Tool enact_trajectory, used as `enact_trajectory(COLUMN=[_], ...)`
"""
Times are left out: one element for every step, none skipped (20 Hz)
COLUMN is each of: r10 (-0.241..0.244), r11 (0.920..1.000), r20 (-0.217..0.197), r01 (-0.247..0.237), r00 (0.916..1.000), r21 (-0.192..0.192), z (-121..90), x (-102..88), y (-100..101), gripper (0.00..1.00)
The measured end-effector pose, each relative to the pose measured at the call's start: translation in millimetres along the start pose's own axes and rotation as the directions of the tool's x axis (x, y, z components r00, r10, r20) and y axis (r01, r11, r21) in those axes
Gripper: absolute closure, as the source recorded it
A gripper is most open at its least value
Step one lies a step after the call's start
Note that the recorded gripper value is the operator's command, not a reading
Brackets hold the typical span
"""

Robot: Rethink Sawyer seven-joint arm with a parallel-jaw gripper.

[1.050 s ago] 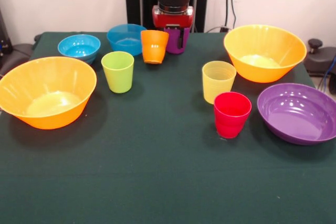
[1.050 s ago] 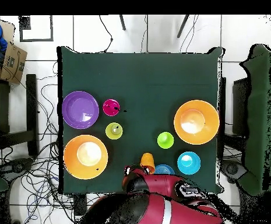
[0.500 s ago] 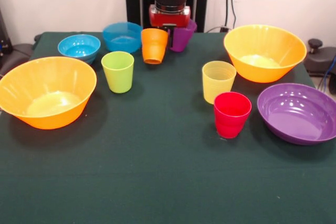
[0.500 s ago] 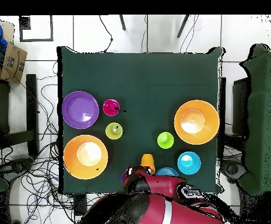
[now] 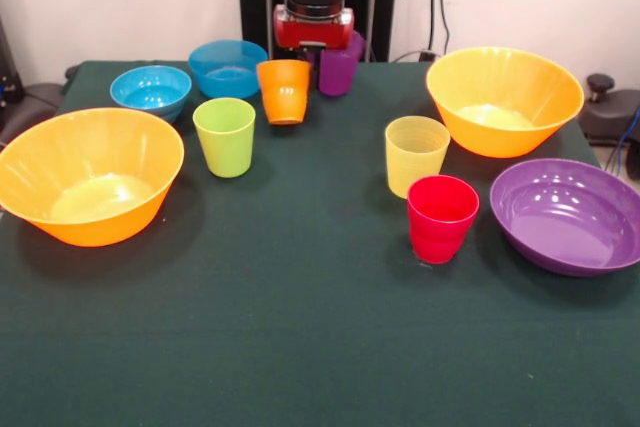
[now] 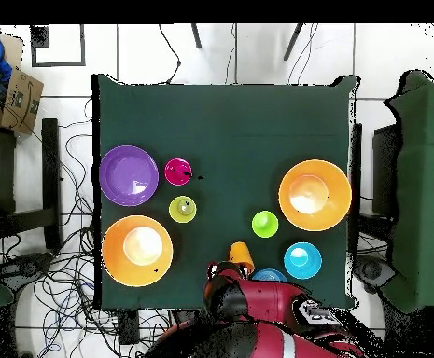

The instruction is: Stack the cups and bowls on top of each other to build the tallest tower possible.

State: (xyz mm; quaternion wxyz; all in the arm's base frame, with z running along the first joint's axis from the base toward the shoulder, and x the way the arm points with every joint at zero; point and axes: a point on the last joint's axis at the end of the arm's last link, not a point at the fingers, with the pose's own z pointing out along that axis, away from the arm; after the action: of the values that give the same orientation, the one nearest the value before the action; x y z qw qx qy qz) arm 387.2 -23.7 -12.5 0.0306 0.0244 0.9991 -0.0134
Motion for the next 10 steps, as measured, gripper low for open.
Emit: enact_trajectory(r10=[0.003, 0.007, 0.012, 0.018, 0.019, 0.022, 0.024, 0.026, 0.027, 0.027], r11=[1.0000, 1.0000, 0.9999, 0.9998, 0.9998, 0.9998, 0.9997, 0.9996, 0.9996, 0.9996], r20=[0.005, 0.010, 0.015, 0.022, 0.024, 0.030, 0.036, 0.042, 0.048, 0.053], r01=[-0.003, -0.007, -0.012, -0.018, -0.019, -0.022, -0.024, -0.026, -0.027, -0.027], r00=[1.0000, 0.9999, 0.9998, 0.9996, 0.9995, 0.9993, 0.9991, 0.9988, 0.9985, 0.9982], r21=[0.000, 0.000, -0.001, -0.003, -0.004, -0.005, -0.006, -0.007, -0.009, -0.010], z=[-1, -2, -3, -4, -4, -6, -7, -8, -9, -10], x=[-1.9, -3.7, -5.8, -8.5, -9.3, -11.6, -13.8, -16.4, -18.5, -20.8], y=[-1, -3, -5, -7, -7, -8, -9, -9, -9, -9], gripper=[1.00, 1.00, 1.00, 1.00, 1.00, 1.00, 1.00, 1.00, 1.00, 1.00])
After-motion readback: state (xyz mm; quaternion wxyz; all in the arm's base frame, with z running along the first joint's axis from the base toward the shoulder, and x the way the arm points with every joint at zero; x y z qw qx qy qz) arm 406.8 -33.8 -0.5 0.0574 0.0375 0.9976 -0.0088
